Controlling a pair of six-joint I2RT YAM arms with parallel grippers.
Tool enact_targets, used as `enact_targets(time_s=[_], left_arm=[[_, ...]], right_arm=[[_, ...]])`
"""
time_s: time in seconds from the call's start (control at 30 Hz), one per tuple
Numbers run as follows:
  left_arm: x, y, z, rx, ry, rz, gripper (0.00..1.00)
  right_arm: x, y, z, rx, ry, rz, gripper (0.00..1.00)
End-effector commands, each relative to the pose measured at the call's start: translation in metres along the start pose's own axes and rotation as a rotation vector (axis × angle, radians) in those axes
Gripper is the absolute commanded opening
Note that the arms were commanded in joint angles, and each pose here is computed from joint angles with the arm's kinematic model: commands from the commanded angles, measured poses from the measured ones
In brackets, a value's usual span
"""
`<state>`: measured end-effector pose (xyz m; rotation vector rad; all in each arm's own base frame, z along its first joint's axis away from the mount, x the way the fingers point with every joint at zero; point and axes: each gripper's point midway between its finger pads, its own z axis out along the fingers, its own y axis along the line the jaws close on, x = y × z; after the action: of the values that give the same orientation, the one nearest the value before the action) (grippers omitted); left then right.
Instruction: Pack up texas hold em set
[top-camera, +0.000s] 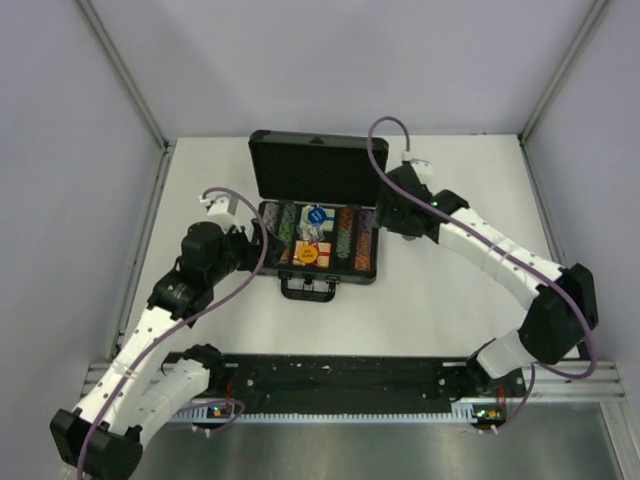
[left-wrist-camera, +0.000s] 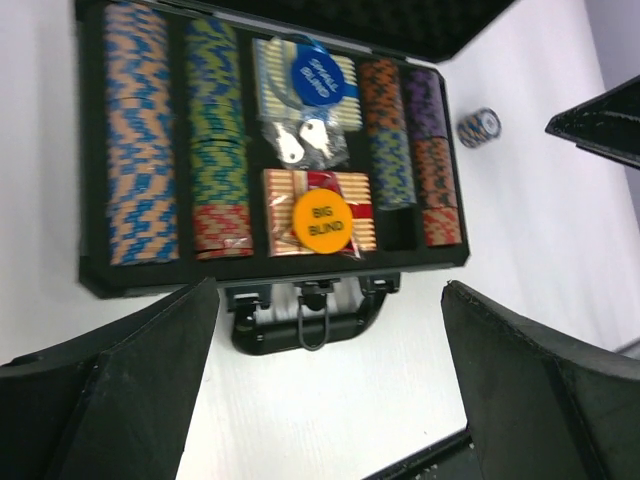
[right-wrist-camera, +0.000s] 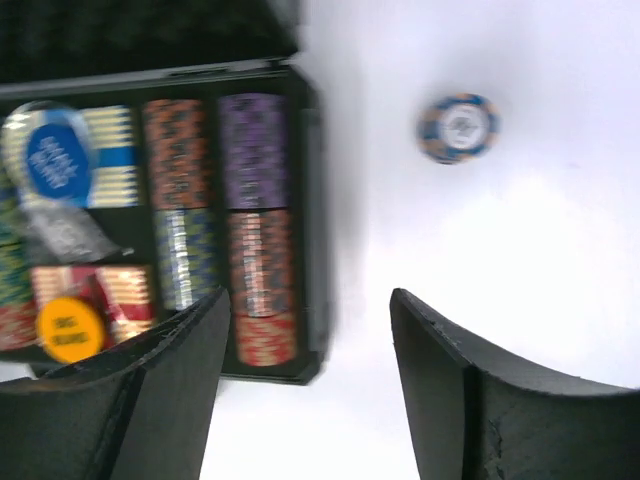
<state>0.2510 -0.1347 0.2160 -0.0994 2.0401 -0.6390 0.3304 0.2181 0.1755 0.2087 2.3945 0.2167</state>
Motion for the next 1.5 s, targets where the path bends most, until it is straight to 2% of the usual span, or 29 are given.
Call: enact_targets(time_s=[0.0, 0.1, 0.3, 0.4, 0.73, 1.0, 1.3, 1.47], left_arm=[[-0.019, -0.053, 0.011, 0.249, -0.005, 0.047, 0.99], [-0.021, -0.064, 0.026, 0.261, 0.029, 0.083, 0.99], [-0.022, -0.073, 0.051, 0.224, 0.07, 0.115, 0.98], [-0.02, -0.073, 0.059, 0.199, 0.078, 0.109, 0.98], [-0.023, -0.055, 0.062, 0.092, 0.049, 0.101, 0.98], [-0.026, -0.049, 0.067, 0.051, 0.04, 0.104, 0.98], [-0.027, -0.046, 0.076, 0.033, 0.05, 0.121, 0.98], [-0.026, -0.045, 0.079, 0.03, 0.059, 0.135, 0.98]], right_arm=[[0.001, -0.064, -0.007, 0.135, -0.026, 0.056, 0.68], [0.005, -0.095, 0.007, 0.2, -0.021, 0.065, 0.73], [0.01, -0.121, 0.043, 0.271, 0.014, 0.041, 0.84], [0.01, -0.12, 0.064, 0.263, 0.022, 0.022, 0.87], [0.003, -0.113, 0.118, 0.217, 0.05, -0.001, 0.89], [0.008, -0.113, 0.146, 0.204, 0.081, -0.038, 0.79], [0.015, -0.119, 0.153, 0.224, 0.112, -0.053, 0.68], [0.022, -0.123, 0.156, 0.225, 0.135, -0.047, 0.57]])
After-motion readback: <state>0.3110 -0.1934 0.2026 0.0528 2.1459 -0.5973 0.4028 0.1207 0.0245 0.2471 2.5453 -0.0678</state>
